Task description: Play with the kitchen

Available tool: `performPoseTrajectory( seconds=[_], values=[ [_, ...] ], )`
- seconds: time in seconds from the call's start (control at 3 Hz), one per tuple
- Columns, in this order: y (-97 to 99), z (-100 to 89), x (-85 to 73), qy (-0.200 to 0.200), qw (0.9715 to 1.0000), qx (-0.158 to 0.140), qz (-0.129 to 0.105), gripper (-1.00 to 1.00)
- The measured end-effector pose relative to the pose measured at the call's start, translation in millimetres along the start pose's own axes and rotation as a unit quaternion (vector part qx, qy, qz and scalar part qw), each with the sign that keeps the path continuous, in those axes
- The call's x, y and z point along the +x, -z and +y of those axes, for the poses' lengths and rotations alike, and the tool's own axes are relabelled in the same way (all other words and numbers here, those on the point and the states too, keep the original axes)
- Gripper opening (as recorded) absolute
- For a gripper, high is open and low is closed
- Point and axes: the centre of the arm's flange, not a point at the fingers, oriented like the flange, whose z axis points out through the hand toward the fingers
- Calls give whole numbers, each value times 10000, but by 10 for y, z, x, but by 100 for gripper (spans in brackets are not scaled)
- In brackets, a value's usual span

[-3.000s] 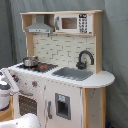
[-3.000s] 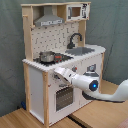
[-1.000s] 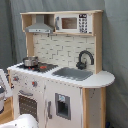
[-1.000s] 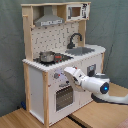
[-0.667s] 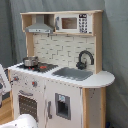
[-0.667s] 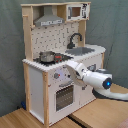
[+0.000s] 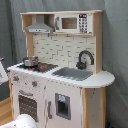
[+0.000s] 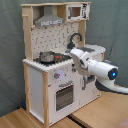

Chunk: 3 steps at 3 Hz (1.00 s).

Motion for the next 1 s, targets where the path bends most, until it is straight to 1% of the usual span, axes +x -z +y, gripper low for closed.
performPoseTrajectory(
  seconds=[0.33,0.67,1.0],
  values=[
    [87,354,93,-128,9997,-150,-163,100],
    [131,557,180,-304,9986,-163,-391,100],
    [195,722,307,-560,9969,-37,-557,100]
  ],
)
